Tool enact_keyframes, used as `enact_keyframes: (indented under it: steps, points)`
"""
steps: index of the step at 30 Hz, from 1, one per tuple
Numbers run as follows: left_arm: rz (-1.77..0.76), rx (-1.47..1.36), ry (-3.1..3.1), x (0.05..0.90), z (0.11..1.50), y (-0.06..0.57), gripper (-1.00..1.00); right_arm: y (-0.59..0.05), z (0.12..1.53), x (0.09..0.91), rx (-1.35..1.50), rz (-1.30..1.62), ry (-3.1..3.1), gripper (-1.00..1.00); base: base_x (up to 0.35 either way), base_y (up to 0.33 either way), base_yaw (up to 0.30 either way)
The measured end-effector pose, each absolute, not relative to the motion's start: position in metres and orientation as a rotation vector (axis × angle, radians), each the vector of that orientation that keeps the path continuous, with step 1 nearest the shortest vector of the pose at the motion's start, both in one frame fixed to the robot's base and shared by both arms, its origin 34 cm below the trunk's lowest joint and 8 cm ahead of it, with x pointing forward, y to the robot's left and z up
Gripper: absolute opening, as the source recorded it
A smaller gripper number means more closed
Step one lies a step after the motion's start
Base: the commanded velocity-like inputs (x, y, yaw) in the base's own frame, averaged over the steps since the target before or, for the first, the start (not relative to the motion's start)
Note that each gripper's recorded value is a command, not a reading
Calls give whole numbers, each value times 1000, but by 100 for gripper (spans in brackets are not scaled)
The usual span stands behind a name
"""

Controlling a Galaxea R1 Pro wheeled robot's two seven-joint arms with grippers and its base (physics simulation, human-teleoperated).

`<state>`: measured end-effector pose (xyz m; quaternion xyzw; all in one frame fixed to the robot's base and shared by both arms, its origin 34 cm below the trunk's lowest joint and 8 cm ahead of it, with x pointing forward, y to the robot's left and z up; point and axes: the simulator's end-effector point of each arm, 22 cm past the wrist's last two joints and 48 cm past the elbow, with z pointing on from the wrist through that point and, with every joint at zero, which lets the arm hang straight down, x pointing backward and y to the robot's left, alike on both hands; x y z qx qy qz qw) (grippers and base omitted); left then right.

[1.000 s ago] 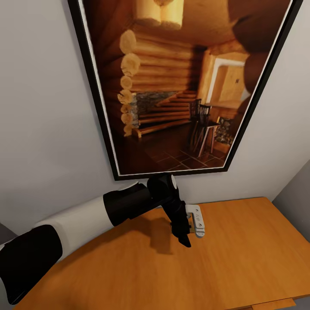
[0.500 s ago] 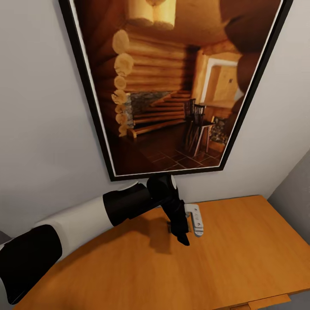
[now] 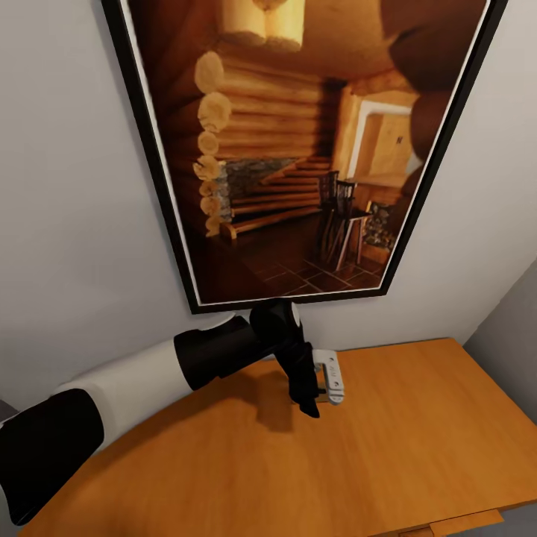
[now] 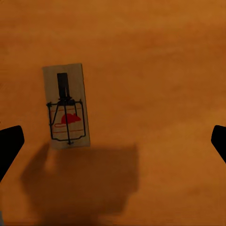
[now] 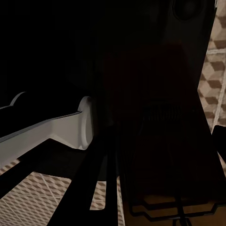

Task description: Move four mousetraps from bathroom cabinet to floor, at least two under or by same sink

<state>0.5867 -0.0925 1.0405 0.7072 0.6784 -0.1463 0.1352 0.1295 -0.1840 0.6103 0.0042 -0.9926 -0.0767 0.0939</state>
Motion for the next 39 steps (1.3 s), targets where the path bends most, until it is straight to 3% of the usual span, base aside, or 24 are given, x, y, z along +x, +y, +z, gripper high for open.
enact_keyframes:
  steps: [39]
  points:
    - [-348,1870,2070,641,1048,-76,100,-184,610,129,13,-227,-2946,-100,0,0,0]
